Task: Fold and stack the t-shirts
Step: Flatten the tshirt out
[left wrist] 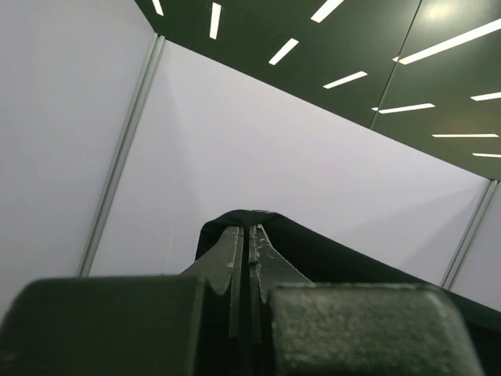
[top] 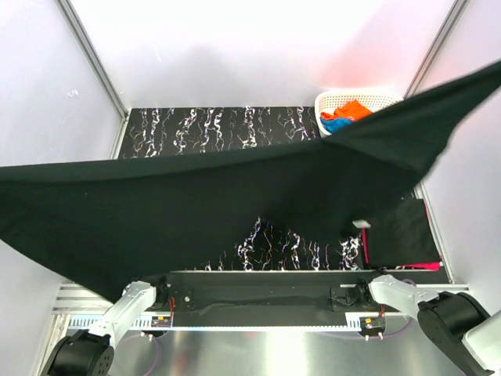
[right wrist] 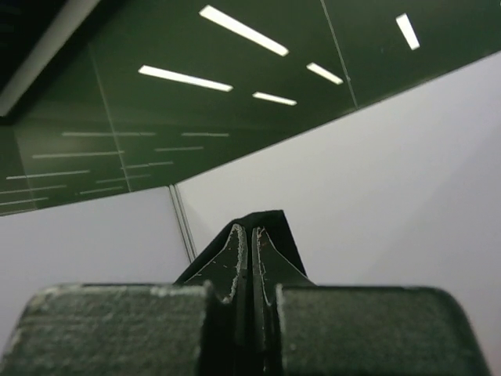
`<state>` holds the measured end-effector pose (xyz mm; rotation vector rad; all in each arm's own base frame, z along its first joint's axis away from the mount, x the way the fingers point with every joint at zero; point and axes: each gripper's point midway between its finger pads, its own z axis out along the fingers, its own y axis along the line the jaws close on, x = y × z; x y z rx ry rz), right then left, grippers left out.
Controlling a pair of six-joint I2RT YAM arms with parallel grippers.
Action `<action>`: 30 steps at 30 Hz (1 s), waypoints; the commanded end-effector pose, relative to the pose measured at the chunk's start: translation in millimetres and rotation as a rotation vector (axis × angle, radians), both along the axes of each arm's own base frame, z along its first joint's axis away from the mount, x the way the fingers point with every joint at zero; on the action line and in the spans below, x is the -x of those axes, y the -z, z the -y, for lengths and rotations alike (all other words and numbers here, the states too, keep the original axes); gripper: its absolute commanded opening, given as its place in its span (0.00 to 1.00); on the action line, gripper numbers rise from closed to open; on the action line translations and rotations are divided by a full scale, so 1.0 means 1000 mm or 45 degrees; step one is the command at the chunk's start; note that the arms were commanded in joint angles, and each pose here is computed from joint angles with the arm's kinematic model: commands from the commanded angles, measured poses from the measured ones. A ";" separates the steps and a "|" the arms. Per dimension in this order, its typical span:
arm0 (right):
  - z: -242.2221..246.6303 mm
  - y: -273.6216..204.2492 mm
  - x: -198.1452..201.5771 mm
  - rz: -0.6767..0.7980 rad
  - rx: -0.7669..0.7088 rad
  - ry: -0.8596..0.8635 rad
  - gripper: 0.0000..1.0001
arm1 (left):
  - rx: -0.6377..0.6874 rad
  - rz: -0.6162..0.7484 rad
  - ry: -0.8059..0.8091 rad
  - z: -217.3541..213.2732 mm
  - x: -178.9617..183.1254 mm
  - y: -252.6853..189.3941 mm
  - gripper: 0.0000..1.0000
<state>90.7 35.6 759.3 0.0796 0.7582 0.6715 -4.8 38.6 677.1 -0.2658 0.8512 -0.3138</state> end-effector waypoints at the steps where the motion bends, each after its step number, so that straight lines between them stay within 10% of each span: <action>1: 0.002 -0.023 0.013 0.136 -0.010 0.010 0.00 | -0.020 0.052 -0.052 -0.001 -0.014 -0.019 0.00; 15: -0.027 -0.035 -0.091 0.102 0.070 0.146 0.00 | -0.027 -0.018 -0.187 0.005 -0.123 -0.044 0.00; 30: 0.003 -0.044 0.011 0.294 0.022 0.097 0.00 | 0.011 0.114 -0.127 -0.004 -0.048 -0.035 0.00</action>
